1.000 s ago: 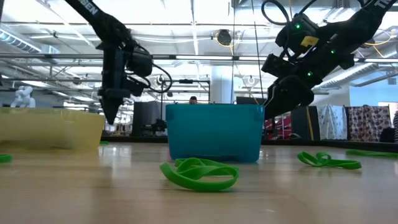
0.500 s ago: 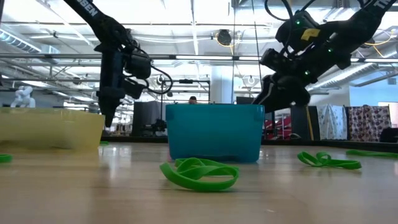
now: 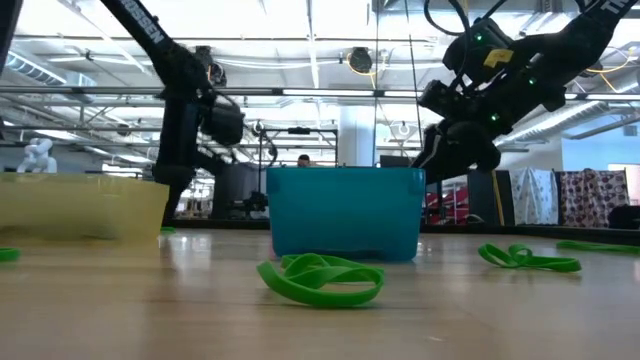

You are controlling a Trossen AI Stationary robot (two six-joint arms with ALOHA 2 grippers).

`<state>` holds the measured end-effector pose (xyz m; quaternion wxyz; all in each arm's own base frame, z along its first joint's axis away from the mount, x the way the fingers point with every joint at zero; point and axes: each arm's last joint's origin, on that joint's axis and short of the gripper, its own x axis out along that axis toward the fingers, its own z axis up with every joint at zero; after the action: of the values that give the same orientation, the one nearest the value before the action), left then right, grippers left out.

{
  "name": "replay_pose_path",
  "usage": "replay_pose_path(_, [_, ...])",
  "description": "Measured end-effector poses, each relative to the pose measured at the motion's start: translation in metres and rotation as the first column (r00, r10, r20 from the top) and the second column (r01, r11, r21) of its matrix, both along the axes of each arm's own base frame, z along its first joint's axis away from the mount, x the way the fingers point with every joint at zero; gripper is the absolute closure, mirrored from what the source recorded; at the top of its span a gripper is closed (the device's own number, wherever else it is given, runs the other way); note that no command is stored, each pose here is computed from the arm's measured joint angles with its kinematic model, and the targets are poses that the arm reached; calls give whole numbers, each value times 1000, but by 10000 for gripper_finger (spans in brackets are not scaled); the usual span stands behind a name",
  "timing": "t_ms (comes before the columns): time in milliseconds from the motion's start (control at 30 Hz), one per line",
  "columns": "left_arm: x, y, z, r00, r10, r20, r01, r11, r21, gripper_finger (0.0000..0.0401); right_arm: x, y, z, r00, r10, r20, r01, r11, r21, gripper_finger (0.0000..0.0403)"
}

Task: Sort rubber bands into baskets
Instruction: Put the green rubber band into the red bin

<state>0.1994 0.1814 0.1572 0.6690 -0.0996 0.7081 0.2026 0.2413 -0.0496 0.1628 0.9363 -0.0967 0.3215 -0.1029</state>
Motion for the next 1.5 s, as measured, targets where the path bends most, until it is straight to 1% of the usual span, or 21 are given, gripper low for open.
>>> replay_pose_path(67, [-3, -2, -14, 1000, -4, -18, 4, 1000, 18, 201, -2, 0, -2, 999, -51, -8, 52, 996, 72, 161])
replay_pose_path(167, [-6, -5, -25, 1000, -6, -27, 7, 1000, 19, 198, -4, 1, -6, 989, -146, -27, 148, 969, 196, 161])
replay_pose_path(333, [-10, -1, -29, 1000, -16, -7, 16, 1000, 23, 198, -8, 2, -10, 961, -268, -75, 277, 899, 339, 161])
replay_pose_path(467, [-13, 2, -30, 998, -21, 59, 24, 999, -48, 199, -9, 2, -11, 933, -351, -83, 351, 831, 431, 161])
replay_pose_path(567, [-13, 1, -30, 997, -14, 78, 20, 997, -73, 217, -9, 3, -11, 910, -406, -88, 393, 772, 500, 161])
replay_pose_path(633, [-13, 1, -30, 997, -9, 82, 15, 997, -77, 248, -9, 4, -11, 898, -431, -92, 410, 742, 531, 161])
replay_pose_path(700, [-12, 1, -31, 996, -3, 86, 9, 997, -77, 293, -9, 5, -11, 897, -432, -93, 411, 737, 537, 161])
replay_pose_path(800, [-10, 2, -29, 995, 18, 103, -10, 997, -74, 374, -9, 6, -11, 898, -430, -93, 410, 740, 533, 161])
replay_pose_path(833, [-9, 3, -28, 994, 29, 106, -22, 997, -73, 386, -9, 6, -11, 898, -430, -95, 411, 740, 532, 161])
replay_pose_path(967, [-3, 6, -14, 988, 68, 141, -56, 995, -85, 394, -9, 6, -11, 896, -433, -97, 415, 741, 528, 161])
replay_pose_path(1033, [5, 6, -1, 973, 93, 214, -80, 994, -68, 397, -10, 6, -12, 900, -423, -107, 414, 751, 514, 161])
replay_pose_path(1067, [8, 5, 7, 961, 109, 254, -93, 993, -72, 398, -11, 6, -13, 902, -414, -119, 415, 759, 502, 161])
replay_pose_path(1100, [9, 2, 14, 948, 129, 290, -105, 990, -97, 398, -12, 6, -14, 905, -405, -129, 413, 769, 489, 161])
replay_pose_path(1167, [16, -4, 26, 909, 168, 380, -118, 981, -152, 398, -13, 6, -15, 910, -387, -147, 409, 785, 466, 161])
replay_pose_path(1200, [23, -7, 33, 873, 179, 454, -111, 979, -172, 398, -14, 6, -16, 912, -378, -159, 408, 792, 454, 161])
replay_pose_path(1267, [37, -16, 50, 774, 203, 600, -88, 972, -216, 398, -16, 7, -18, 911, -371, -183, 413, 797, 441, 161])
replay_pose_path(1333, [55, -24, 61, 678, 236, 696, -99, 968, -232, 398, -17, 7, -19, 907, -369, -203, 421, 796, 434, 161])
replay_pose_path(1400, [72, -31, 67, 584, 246, 774, -107, 968, -227, 398, -19, 7, -20, 904, -368, -219, 428, 796, 428, 161])
replay_pose_path(1500, [102, -38, 77, 423, 222, 879, -92, 975, -202, 399, -19, 7, -20, 902, -369, -225, 431, 796, 424, 161])
